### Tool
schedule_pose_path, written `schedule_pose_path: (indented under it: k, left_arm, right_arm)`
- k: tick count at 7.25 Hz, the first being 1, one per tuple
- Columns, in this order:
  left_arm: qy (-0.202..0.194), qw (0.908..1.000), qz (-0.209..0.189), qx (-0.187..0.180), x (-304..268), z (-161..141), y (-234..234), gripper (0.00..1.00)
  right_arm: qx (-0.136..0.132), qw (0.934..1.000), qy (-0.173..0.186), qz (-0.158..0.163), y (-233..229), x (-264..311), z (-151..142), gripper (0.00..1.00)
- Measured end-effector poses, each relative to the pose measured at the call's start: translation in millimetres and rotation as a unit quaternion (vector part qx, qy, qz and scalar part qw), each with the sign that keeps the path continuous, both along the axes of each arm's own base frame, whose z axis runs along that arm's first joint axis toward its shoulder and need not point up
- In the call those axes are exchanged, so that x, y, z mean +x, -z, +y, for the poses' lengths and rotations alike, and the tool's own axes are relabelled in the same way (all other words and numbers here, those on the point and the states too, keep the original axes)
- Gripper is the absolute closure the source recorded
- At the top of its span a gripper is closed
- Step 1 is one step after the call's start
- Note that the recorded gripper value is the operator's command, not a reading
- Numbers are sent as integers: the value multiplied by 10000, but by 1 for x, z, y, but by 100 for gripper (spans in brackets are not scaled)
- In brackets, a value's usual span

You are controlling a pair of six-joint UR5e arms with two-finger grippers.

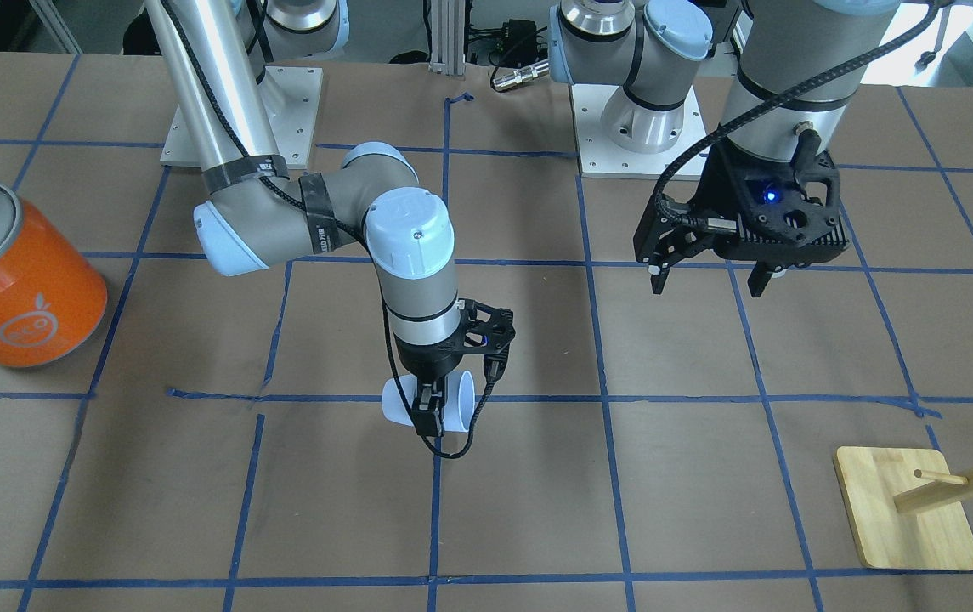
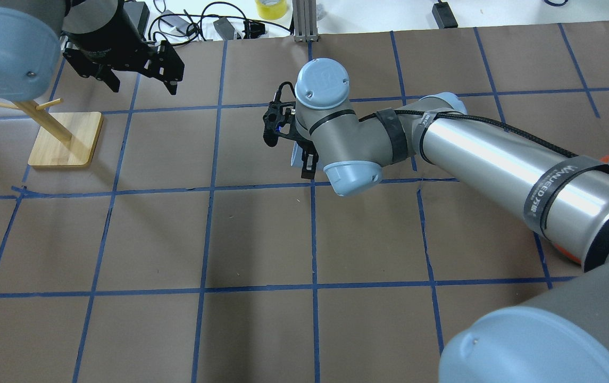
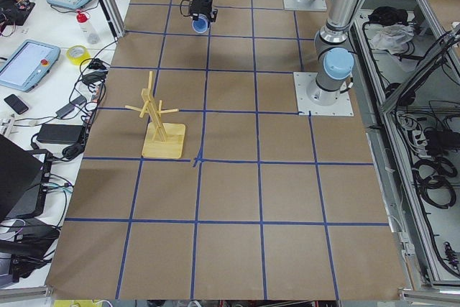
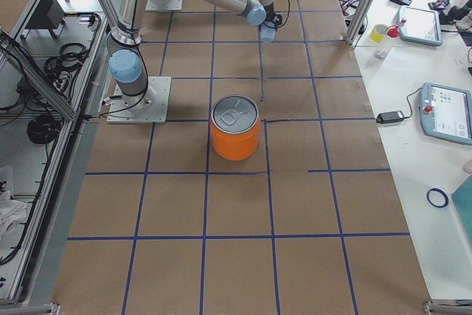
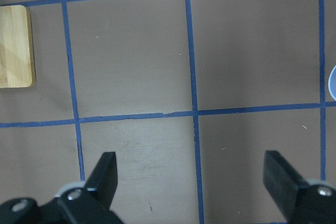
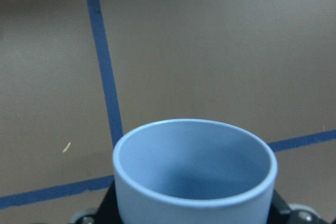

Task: Flip cup
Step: 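Carry the cup with the right gripper toward the left arm and lower it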

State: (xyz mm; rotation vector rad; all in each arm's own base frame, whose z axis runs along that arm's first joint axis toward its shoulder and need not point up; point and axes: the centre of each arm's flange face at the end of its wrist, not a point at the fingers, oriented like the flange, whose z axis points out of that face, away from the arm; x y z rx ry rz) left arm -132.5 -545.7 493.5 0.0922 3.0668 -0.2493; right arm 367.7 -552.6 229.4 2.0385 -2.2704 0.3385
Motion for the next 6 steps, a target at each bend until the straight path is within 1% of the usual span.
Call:
schedule_pose_path:
  k: [1,3,5,6]
  left_arm:
    - [5,10000,-3,0,0,0,0,0]
    - [10,10000,-6,0,0,0,0,0]
    - [10,10000,1,-1,0,0,0,0]
    - [13,10000,4,-7,0,0,-1,0]
  right_arm:
    - [0,9997,-231,32,5,15,8,100]
    - [11,9988,-492,52,13,36,20,100]
    - [-80,9971,-749,72,19,43,21,100]
    - [-112,9967,-805,76,22,44,20,100]
